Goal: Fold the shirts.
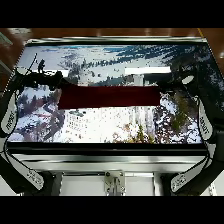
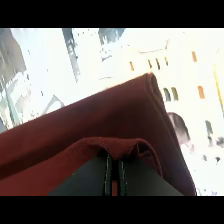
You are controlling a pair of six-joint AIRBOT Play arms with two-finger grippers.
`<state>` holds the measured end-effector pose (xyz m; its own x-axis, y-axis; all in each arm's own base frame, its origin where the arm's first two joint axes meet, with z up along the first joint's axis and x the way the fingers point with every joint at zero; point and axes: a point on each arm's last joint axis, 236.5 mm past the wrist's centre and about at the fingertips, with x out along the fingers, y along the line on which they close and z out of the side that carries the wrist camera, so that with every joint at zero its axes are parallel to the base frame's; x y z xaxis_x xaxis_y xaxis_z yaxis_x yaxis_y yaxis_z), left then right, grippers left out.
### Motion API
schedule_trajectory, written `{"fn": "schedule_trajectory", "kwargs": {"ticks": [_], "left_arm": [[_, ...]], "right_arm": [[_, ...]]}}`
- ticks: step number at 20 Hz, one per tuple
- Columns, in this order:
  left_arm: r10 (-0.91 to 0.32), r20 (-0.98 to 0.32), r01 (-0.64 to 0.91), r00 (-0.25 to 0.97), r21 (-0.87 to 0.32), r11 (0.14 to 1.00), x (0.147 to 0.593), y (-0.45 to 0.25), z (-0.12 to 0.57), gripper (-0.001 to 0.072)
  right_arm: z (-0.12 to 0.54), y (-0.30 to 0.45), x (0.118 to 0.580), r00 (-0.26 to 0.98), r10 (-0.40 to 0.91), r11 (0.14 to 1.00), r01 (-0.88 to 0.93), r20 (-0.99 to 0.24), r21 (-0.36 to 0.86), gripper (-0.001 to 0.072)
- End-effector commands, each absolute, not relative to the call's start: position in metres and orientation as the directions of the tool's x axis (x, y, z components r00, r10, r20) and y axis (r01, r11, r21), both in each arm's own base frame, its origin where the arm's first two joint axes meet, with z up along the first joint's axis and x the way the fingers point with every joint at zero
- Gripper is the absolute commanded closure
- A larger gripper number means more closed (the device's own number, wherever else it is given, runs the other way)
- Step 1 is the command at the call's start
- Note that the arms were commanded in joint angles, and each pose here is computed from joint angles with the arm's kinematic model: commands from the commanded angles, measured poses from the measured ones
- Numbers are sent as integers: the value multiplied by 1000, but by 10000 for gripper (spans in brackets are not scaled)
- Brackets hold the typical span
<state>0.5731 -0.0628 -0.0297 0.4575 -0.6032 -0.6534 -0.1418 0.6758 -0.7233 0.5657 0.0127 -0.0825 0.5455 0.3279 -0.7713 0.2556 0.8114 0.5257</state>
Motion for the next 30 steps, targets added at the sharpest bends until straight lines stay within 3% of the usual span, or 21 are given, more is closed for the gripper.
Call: {"fn": "schedule_trajectory", "kwargs": {"ticks": [1,4,5,7,8,9,10,11,12,17,23,27,28,29,30], "left_arm": [[-586,-608,-167,536,-756,633,595,-58,-27,664],[-618,-621,-195,482,-763,616,585,-66,-40,661],[-635,-626,-200,453,-766,611,578,-70,-44,616],[-657,-629,-205,417,-769,606,570,-74,-47,447],[-661,-627,-227,412,-773,593,569,-73,-45,363],[-666,-626,-246,406,-777,580,567,-71,-44,362],[-673,-624,-247,398,-779,576,565,-69,-40,363],[-683,-620,-241,386,-782,574,562,-67,-36,362],[-694,-617,-235,371,-786,572,558,-64,-31,362],[-766,-564,-101,309,-820,563,541,-69,2,366],[-810,-507,-18,294,-850,526,540,-98,19,386],[-848,-433,93,307,-873,479,544,-127,46,386],[-851,-427,102,307,-874,476,544,-133,50,386],[-854,-424,109,303,-874,473,543,-138,53,386],[-856,-423,116,297,-874,472,542,-143,54,390]], "right_arm": [[-87,7,580,592,301,795,277,-748,540,642],[-92,11,574,563,318,798,275,-763,536,640],[-95,13,568,537,330,805,270,-777,528,640],[-104,19,549,459,353,827,254,-815,501,638],[-109,18,541,424,350,845,243,-835,477,595],[-112,17,533,393,349,857,235,-851,459,467],[-112,18,531,383,353,859,230,-854,458,225],[-108,17,531,386,353,863,217,-852,456,50],[-101,14,532,400,349,871,197,-848,451,36],[-77,-25,545,492,306,839,265,-815,475,36],[-111,12,538,427,468,702,352,-773,619,37],[-124,36,534,386,504,690,359,-773,629,41],[-125,39,533,379,508,687,363,-773,629,140],[-125,41,532,377,510,690,359,-774,629,335],[-122,42,534,384,515,683,357,-767,637,576]]}}
